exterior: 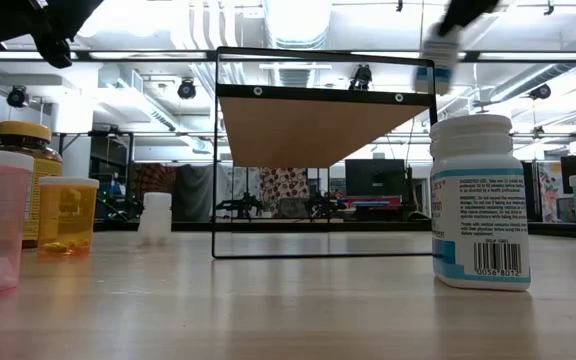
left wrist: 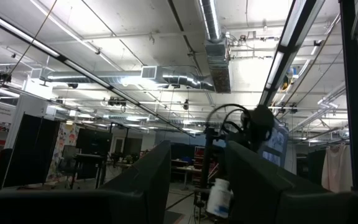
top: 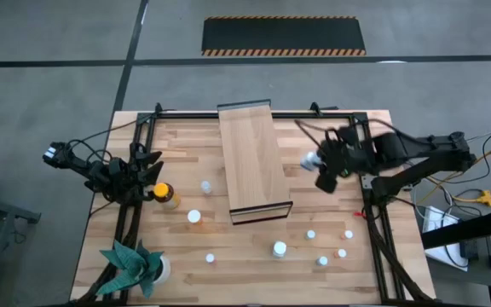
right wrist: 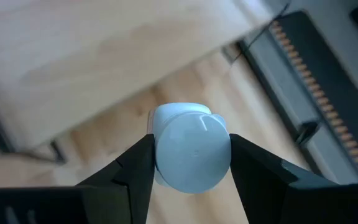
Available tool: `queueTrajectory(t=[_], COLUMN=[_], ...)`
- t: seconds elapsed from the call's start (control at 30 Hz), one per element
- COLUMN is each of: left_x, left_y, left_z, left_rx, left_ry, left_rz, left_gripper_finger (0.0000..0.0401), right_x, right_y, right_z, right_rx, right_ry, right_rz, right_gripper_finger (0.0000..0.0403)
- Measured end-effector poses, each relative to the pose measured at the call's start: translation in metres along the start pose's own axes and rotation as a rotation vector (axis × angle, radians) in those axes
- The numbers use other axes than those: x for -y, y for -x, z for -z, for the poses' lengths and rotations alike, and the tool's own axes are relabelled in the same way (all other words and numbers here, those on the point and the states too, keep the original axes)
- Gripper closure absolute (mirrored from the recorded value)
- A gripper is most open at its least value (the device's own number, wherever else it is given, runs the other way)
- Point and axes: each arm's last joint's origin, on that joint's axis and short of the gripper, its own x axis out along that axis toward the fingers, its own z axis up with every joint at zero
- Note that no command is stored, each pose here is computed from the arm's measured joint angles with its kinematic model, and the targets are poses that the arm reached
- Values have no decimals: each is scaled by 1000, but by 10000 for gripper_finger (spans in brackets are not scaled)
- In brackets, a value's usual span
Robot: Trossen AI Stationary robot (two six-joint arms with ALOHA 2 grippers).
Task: Pick and place medicine bottles onto shelf by color
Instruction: Put the top white pill bottle on the shelf
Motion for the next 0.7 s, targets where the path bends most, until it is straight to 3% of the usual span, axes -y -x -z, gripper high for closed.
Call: queueTrajectory(t=[0.2, 0.5, 0.7], left_x=[0, 0, 0], left_y=[0, 0, 0], left_z=[0, 0, 0], left_rx=[0, 0, -1], left_ry=[0, -3, -3], left_rz=[0, 0, 0], left_gripper_finger=[265, 265, 265], right_x=[25, 76, 96], right_y=[-21, -80, -121], right_z=[-50, -114, -140], right_rx=[15, 39, -53], right_ry=[77, -201, -311], right_rz=[37, 160, 101], right_gripper_finger=[225, 225, 225])
